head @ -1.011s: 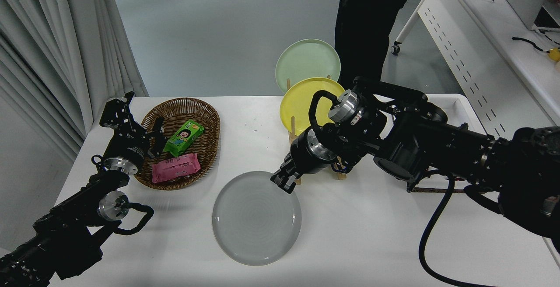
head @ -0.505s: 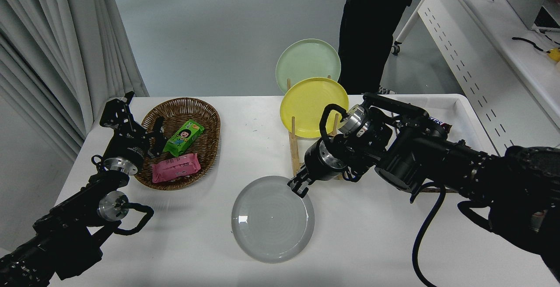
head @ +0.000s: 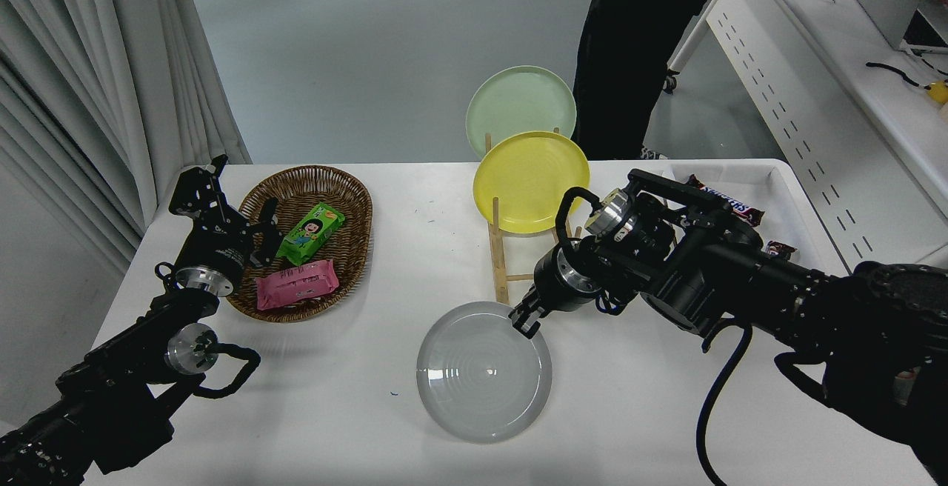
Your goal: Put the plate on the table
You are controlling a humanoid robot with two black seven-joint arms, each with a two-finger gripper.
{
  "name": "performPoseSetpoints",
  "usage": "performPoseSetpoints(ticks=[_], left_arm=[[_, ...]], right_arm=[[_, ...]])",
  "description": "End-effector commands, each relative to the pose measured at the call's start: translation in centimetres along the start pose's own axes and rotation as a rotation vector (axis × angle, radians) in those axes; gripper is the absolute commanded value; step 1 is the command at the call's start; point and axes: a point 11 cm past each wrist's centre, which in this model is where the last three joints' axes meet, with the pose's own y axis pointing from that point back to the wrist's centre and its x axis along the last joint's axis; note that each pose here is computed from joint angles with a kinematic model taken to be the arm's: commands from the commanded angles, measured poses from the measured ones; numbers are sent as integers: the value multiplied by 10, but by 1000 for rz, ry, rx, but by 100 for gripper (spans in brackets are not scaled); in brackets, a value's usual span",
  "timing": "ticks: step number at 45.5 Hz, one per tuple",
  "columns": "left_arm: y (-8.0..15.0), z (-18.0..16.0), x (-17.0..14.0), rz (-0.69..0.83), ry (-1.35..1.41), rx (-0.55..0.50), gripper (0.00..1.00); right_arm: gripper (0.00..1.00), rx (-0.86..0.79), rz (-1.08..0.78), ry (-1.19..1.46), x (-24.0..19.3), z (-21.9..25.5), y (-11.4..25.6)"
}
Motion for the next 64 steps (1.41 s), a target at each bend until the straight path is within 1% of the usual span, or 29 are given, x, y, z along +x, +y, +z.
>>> performPoseSetpoints(ticks=[1, 64], left_arm=[[0, 0, 0, 0, 0, 0, 100], [0, 0, 1, 1, 0, 0, 100]], right_arm=[[0, -6, 4, -16, 5, 0, -4], [0, -27, -13, -45, 6, 1, -7]])
